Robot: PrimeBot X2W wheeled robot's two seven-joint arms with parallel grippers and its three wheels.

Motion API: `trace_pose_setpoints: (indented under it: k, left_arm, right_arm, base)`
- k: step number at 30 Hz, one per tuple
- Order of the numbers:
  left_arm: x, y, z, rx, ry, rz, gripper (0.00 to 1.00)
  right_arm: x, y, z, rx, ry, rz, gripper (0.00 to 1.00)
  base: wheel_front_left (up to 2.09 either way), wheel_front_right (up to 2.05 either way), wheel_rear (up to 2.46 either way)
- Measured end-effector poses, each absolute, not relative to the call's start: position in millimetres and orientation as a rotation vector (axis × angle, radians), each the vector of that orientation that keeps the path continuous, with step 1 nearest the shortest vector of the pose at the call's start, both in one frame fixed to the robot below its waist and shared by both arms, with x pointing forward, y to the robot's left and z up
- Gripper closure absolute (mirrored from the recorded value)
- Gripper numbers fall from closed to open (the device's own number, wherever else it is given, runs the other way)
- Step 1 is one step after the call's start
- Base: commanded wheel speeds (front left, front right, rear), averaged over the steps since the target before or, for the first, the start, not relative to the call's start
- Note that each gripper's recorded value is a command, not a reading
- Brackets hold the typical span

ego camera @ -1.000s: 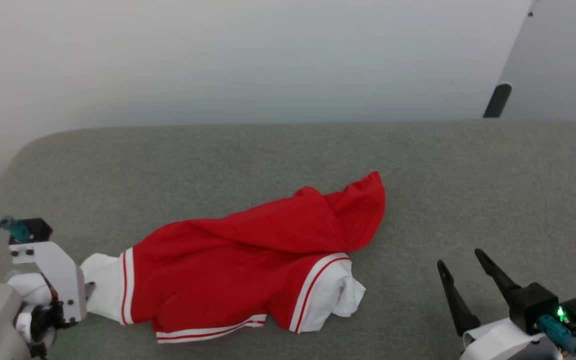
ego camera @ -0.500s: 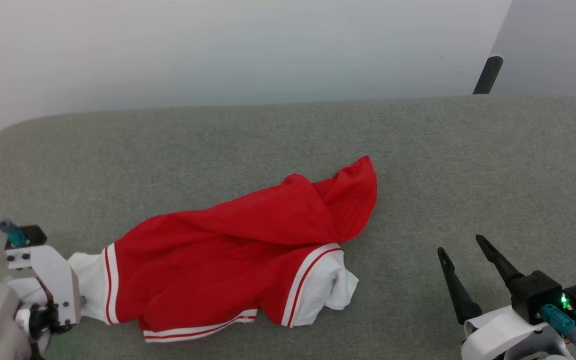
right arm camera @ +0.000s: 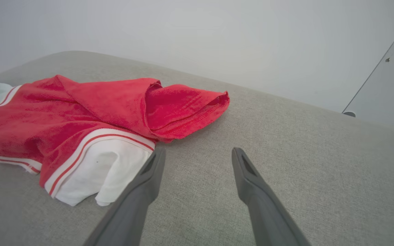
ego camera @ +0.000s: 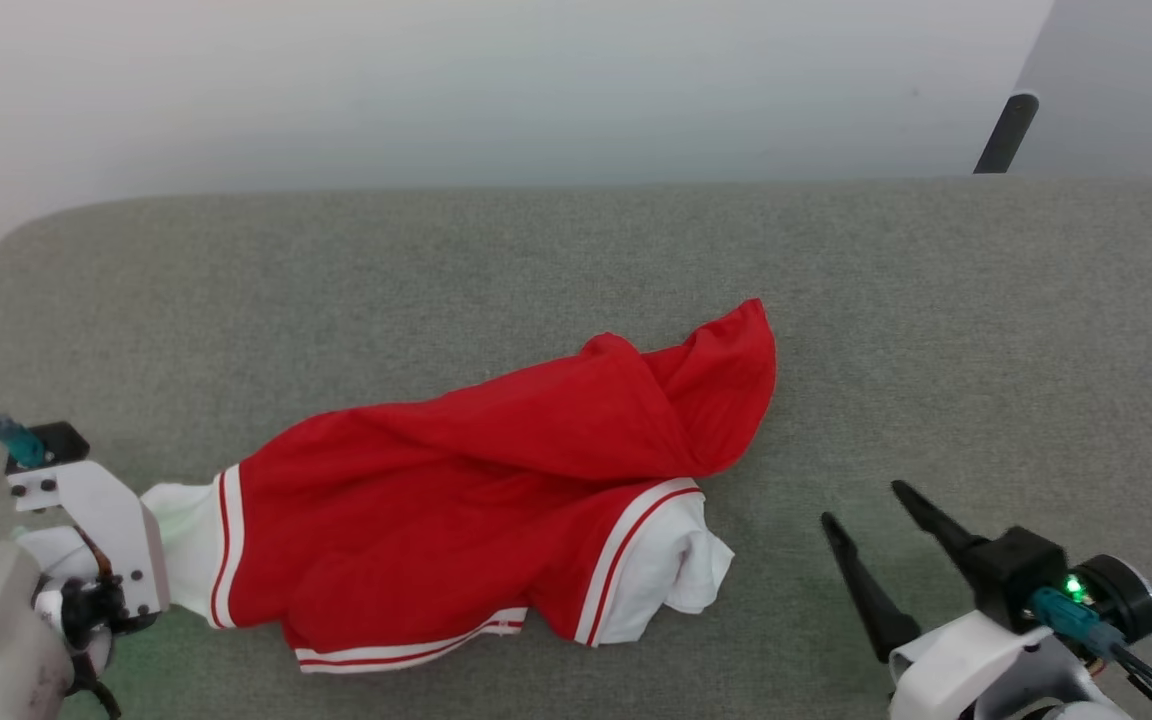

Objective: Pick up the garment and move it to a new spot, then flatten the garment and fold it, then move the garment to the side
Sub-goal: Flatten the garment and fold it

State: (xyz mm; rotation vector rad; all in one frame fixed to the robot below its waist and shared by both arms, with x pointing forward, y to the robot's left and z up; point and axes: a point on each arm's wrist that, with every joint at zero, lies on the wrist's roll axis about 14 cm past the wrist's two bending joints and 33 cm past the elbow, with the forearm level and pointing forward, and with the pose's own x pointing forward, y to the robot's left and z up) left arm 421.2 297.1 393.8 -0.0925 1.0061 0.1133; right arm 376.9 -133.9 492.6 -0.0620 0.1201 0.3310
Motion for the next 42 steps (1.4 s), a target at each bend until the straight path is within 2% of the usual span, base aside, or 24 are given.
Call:
trace_pose_setpoints:
  k: [16, 29, 37, 38, 39, 40, 42]
  left_arm:
    - [431.1, 292.5, 386.6, -0.130, 0.992, 0.112, 1.00]
    - [434.0, 288.9, 384.7, -0.135, 0.976, 0.093, 1.00]
    - [433.7, 288.9, 385.1, -0.140, 0.963, 0.091, 1.00]
    - [433.6, 289.0, 384.9, -0.141, 0.963, 0.091, 1.00]
    - [433.5, 289.4, 384.8, -0.141, 0.962, 0.092, 1.00]
    - [433.3, 289.8, 385.0, -0.142, 0.962, 0.091, 1.00]
    - [433.2, 290.6, 385.2, -0.141, 0.963, 0.092, 1.00]
  right_arm:
    - [365.9, -84.7, 438.1, -0.035, 0.469, 0.558, 0.00]
    - [366.9, -49.3, 408.2, -0.100, 0.570, 0.670, 0.00]
    - [374.4, -45.5, 393.6, -0.178, 0.588, 0.676, 0.00]
    - [375.9, -45.8, 392.0, -0.188, 0.592, 0.674, 0.30]
    - [376.7, -45.9, 389.8, -0.200, 0.599, 0.672, 0.76]
    - [377.4, -46.1, 387.8, -0.211, 0.608, 0.671, 1.00]
    - [380.9, -46.7, 387.1, -0.208, 0.613, 0.659, 1.00]
  base:
    - [0.00, 0.00, 0.00]
    - [0.00, 0.00, 0.00]
    - [0.00, 0.00, 0.00]
    - [0.00, 0.00, 0.00]
    - [0.00, 0.00, 0.00]
    - [0.00, 0.00, 0.00]
    - [0.00, 0.00, 0.00]
